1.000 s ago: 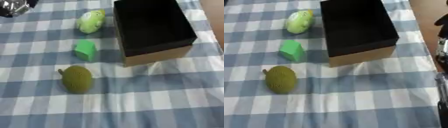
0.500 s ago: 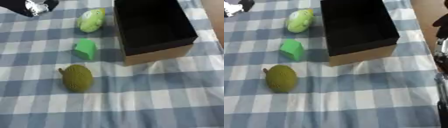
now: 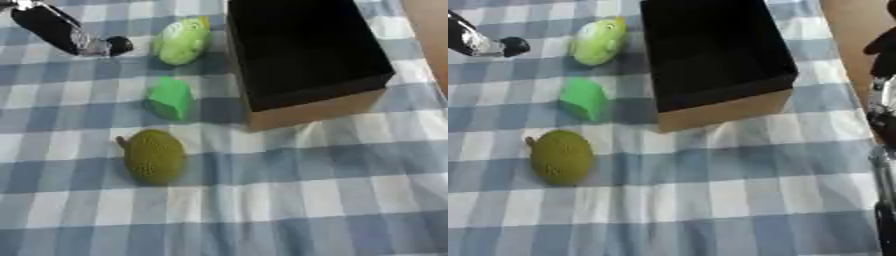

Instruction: Pick up objects on the table and place them in the box.

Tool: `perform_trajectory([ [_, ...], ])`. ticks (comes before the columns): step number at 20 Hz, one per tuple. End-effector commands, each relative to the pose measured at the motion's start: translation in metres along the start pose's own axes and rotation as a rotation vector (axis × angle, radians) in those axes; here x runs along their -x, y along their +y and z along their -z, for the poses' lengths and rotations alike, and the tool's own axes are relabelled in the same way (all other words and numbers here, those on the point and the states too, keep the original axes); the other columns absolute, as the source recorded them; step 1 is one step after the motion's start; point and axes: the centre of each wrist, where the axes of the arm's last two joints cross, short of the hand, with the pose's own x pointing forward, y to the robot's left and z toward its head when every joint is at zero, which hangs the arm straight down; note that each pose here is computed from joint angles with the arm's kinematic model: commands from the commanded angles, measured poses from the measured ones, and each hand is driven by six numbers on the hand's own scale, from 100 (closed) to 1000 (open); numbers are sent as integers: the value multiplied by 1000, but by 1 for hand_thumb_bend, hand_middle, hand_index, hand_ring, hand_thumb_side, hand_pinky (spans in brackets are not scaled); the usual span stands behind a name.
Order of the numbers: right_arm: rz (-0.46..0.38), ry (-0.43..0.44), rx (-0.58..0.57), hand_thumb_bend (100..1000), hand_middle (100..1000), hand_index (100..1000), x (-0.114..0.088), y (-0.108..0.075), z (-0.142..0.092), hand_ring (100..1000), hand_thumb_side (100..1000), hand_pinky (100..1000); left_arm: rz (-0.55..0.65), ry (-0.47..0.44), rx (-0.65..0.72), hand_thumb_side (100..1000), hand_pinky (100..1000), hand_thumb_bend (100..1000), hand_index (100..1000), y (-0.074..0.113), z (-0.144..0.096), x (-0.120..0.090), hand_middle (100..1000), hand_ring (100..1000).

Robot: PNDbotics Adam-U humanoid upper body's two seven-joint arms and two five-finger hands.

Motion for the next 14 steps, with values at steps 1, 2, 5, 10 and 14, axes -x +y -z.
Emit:
perform_trajectory([
  [1,-7,-23,-24,100,418,948,-2,-3,6,1000,470,941,239,-194,323,450,929,535,885,15,-2,-4,750,870],
  [2,-6,-22,-25,100,417,948,-2,-2,6,1000,470,941,247,-191,336,410,931,535,887,13,0,-5,752,868],
  [5,-4,-22,-30,100,415,949,-2,-2,6,1000,470,941,267,-189,377,256,933,528,891,6,6,-7,757,870],
  [10,0,-21,-32,100,413,948,-2,-1,6,1000,470,941,272,-176,443,130,935,530,906,-9,12,-4,769,874],
  [14,3,-19,-35,100,410,949,-2,-1,6,1000,470,942,261,-184,471,136,936,510,912,-17,18,-3,772,876],
])
